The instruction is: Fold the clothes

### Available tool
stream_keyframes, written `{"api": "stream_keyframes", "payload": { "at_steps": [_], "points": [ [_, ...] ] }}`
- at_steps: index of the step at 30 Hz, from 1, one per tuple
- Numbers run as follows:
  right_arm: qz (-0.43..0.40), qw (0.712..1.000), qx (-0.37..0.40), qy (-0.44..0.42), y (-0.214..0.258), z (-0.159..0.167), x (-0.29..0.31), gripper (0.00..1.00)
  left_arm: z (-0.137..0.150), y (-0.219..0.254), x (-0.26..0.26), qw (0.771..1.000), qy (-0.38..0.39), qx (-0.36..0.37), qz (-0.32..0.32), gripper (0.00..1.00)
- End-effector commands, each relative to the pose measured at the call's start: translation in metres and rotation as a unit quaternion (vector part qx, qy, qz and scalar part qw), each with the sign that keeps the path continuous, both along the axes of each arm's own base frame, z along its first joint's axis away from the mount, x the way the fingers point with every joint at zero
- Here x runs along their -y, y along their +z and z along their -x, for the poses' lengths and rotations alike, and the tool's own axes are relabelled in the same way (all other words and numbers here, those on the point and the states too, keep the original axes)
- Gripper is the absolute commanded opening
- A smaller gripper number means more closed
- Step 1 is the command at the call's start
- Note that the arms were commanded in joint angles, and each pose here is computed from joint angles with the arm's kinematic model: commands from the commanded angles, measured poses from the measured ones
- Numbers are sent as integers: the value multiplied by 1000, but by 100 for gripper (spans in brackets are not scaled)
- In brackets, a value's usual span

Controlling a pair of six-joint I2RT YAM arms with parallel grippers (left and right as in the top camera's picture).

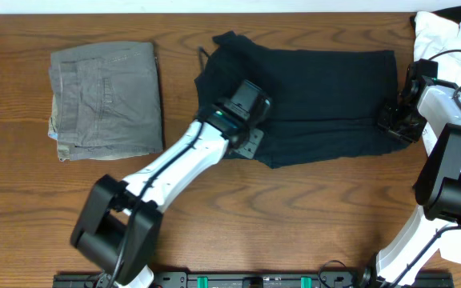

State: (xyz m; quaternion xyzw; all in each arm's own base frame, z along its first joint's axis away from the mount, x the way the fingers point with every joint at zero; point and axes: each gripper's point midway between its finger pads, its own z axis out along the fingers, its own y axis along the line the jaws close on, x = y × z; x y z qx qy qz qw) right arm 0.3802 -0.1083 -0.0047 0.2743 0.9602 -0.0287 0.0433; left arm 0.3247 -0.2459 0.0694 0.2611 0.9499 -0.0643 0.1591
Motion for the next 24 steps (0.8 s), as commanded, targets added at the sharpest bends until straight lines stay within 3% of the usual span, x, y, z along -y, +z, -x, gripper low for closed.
{"api": "stream_keyframes", "payload": {
  "at_steps": [1, 19, 24],
  "points": [
    [-10, 999, -46, 3, -33, 17, -5, 46, 7, -16, 8, 999, -49, -11, -19, 36],
    [-10, 999, -46, 3, -33, 17, -5, 51, -2, -60, 3, 996, -51, -1, -79, 33],
    [-10, 999, -47, 3, -33, 18, -5, 52, -17, -57, -8, 992, -35, 36, -113, 33]
  ]
}}
